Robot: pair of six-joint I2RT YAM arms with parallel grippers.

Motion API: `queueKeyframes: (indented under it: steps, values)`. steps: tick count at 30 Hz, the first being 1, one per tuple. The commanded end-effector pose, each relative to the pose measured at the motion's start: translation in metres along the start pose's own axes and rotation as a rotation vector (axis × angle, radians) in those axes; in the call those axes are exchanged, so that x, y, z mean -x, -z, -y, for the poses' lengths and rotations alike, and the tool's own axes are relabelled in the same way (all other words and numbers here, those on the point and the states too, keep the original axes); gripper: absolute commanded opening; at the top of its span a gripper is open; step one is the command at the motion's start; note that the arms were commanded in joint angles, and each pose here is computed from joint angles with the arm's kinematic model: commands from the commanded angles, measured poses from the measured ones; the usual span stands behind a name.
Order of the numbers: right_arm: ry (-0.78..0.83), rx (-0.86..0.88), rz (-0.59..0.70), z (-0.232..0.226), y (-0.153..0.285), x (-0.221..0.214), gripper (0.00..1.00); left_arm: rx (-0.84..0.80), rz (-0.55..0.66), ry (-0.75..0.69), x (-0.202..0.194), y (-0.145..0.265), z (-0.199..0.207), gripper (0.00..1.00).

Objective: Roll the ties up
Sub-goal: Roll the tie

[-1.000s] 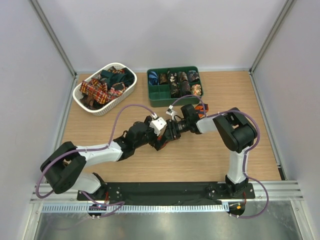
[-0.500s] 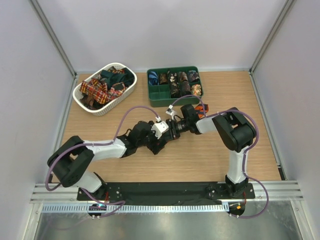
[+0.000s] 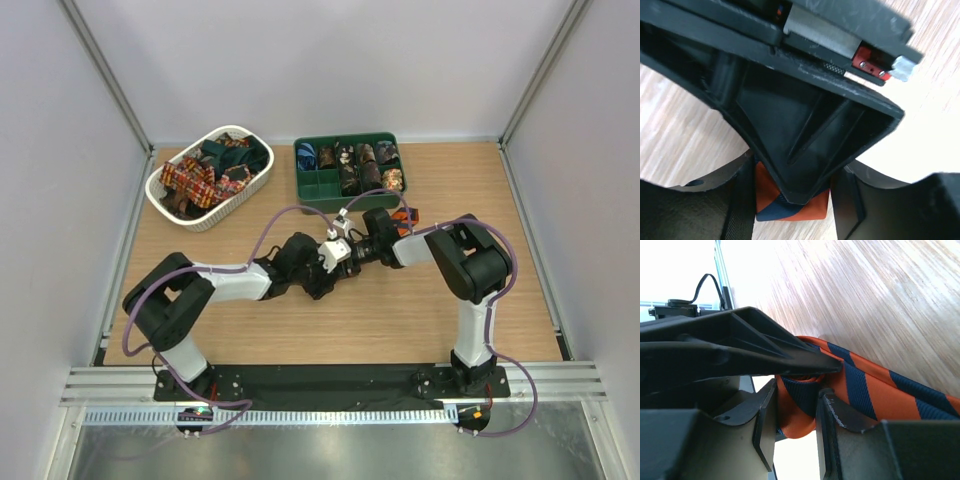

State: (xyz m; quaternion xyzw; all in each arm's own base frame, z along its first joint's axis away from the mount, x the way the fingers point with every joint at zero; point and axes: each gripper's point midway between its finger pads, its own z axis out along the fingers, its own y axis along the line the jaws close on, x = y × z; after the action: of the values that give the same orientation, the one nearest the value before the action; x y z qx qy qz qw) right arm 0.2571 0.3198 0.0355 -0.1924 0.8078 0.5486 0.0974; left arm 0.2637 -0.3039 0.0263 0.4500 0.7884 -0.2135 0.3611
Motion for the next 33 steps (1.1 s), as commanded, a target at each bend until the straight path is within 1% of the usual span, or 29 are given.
queueKeyframes:
  steps: [1, 2, 5, 6, 7, 9, 10, 17, 19, 28, 32, 33]
  values:
    - [0.016, -0.019, 0.017, 0.005, 0.001, 0.001, 0.09, 0.006, -0.036, 0.004, -0.003, -0.002, -0.005, 0.53]
    - [0.016, -0.022, 0.018, 0.005, 0.001, 0.001, 0.10, 0.006, -0.041, 0.005, -0.004, -0.002, -0.005, 0.52]
    - [0.015, -0.024, 0.022, 0.006, 0.002, 0.002, 0.15, 0.006, -0.069, 0.019, -0.013, -0.005, -0.004, 0.46]
    - [0.012, -0.028, 0.022, 0.006, 0.002, 0.001, 0.18, 0.008, -0.081, 0.020, -0.014, -0.005, -0.004, 0.40]
    - [0.016, -0.029, 0.028, 0.005, 0.003, 0.003, 0.26, 0.009, -0.085, 0.023, -0.014, -0.005, -0.005, 0.36]
    - [0.017, -0.044, 0.038, 0.007, 0.005, 0.004, 0.33, 0.000, -0.090, 0.023, -0.015, -0.005, -0.003, 0.31]
    - [0.015, -0.049, 0.040, 0.007, 0.006, 0.004, 0.38, 0.000, -0.090, 0.025, -0.015, -0.005, -0.003, 0.30]
    - [0.019, -0.082, 0.071, 0.003, 0.013, 0.008, 0.45, -0.005, -0.112, 0.028, -0.019, -0.003, -0.002, 0.26]
    - [0.023, -0.097, 0.091, 0.003, 0.017, 0.012, 0.55, -0.009, -0.120, 0.030, -0.021, -0.003, -0.001, 0.25]
    - [0.043, -0.166, 0.200, -0.004, 0.048, 0.029, 0.61, -0.015, -0.153, 0.040, -0.027, -0.005, 0.000, 0.23]
    - [0.028, -0.238, 0.219, 0.002, 0.058, 0.028, 0.61, -0.012, -0.175, 0.050, -0.030, -0.009, -0.002, 0.22]
    - [0.021, -0.261, 0.236, 0.006, 0.063, 0.030, 0.59, -0.011, -0.173, 0.048, -0.029, -0.010, -0.002, 0.22]
